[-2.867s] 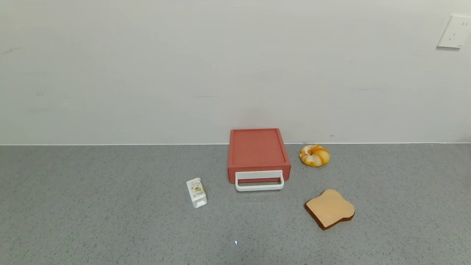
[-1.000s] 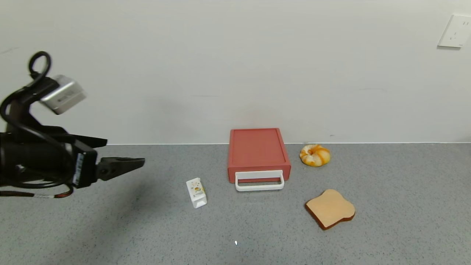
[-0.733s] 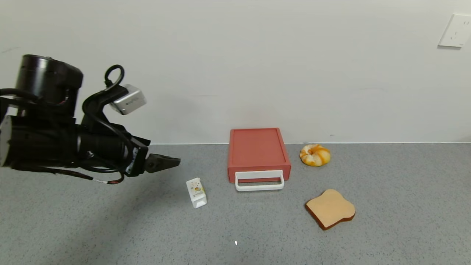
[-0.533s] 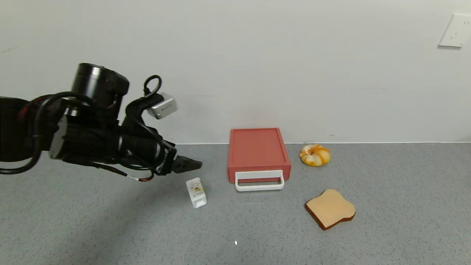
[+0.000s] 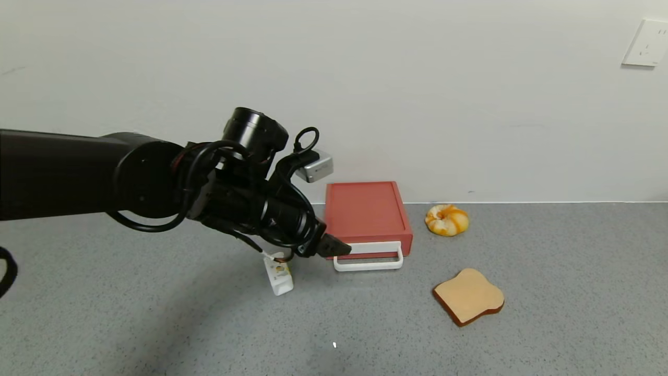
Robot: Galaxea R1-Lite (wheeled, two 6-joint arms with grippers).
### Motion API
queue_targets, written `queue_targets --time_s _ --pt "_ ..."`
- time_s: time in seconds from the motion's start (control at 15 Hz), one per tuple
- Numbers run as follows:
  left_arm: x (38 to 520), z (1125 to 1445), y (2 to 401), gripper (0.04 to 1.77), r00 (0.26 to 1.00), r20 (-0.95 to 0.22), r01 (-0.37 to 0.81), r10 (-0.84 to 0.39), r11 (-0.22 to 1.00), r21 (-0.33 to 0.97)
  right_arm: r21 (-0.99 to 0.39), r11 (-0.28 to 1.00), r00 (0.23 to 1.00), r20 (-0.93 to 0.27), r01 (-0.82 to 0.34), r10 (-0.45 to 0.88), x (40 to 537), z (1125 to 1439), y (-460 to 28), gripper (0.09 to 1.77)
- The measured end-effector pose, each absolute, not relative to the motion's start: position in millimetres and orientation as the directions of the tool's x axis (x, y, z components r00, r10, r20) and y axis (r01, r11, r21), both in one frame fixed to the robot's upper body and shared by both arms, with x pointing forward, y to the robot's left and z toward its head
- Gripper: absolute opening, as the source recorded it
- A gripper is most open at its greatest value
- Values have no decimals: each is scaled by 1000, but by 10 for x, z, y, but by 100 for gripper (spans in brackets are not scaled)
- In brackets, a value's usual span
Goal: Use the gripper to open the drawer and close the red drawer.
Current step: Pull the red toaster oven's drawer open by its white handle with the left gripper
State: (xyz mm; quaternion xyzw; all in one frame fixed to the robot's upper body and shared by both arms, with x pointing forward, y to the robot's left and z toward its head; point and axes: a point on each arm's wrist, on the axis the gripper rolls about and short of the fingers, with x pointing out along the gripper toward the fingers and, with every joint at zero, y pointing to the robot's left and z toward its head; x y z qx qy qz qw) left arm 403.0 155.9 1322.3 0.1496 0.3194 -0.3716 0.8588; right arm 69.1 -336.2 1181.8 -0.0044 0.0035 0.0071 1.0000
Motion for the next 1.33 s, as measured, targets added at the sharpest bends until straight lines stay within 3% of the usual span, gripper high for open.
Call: queue_targets --time_s 0.2,0.4,0.67,0.73,0.8,1.33 --pt "4087 13116 1301 172 489 -673 753 -555 658 5 -9 1000 1000 -7 -15 15 691 11818 -3362 170" --pt "4098 12987 1081 121 465 -693 771 -551 637 12 -9 1000 1000 -7 -15 15 691 11818 -3362 170" --pt "4148 12875 924 76 443 -698 778 -563 628 -12 -9 1000 1000 -7 -14 14 691 11818 -3362 170" --pt "4164 12872 888 32 444 -693 774 -569 633 -23 -9 1000 1000 -7 -14 14 691 11818 -3362 170" --pt "4179 12871 858 10 444 -689 775 -573 631 -25 -9 1000 1000 -7 -15 15 691 11818 -3362 170" --pt "4351 12711 645 11 423 -703 783 -572 621 -33 -9 1000 1000 -7 -15 15 691 11818 -3362 170"
